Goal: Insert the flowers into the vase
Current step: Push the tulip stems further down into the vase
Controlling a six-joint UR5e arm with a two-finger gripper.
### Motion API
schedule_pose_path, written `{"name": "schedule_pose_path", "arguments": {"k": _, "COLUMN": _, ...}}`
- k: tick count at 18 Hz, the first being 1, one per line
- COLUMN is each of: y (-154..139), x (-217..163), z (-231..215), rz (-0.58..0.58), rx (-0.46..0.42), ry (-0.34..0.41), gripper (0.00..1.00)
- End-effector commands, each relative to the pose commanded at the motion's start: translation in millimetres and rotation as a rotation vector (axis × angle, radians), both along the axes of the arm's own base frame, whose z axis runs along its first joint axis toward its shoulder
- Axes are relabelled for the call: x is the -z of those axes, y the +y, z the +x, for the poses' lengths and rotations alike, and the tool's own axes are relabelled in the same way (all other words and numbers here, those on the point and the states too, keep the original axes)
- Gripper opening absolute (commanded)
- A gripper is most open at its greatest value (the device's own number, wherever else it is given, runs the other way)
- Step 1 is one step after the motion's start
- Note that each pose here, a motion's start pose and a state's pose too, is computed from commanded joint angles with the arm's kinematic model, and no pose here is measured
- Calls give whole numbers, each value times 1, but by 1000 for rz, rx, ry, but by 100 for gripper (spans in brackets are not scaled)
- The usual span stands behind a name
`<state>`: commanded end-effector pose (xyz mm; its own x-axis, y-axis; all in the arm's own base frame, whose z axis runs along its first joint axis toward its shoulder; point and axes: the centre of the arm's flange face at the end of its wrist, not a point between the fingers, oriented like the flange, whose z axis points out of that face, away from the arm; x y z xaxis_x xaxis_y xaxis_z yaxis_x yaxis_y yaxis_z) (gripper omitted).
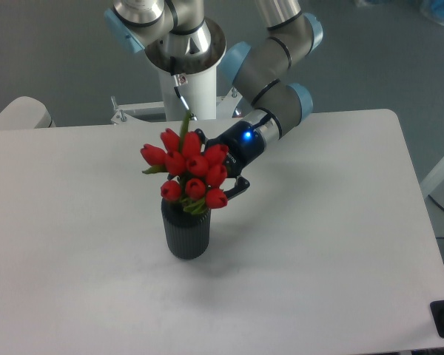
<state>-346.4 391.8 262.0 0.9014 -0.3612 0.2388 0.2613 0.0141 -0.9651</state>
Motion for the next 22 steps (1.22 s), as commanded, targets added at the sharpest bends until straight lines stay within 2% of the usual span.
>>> {"name": "schedule_pose_path", "arguments": {"k": 11, "y": 3, "x": 3, "z": 5, "rz": -6, "rx": 11, "ry": 21, "gripper": 100}}
{"name": "schedule_pose_path", "arguments": {"k": 15, "y": 4, "x": 9, "z": 7, "rz": -62, "rx": 35, "ry": 82, "gripper": 100}}
{"name": "schedule_pose_path", "arguments": {"k": 22, "y": 3, "x": 7, "z": 5, "rz": -102, "rx": 47, "ry": 117, "gripper": 100}}
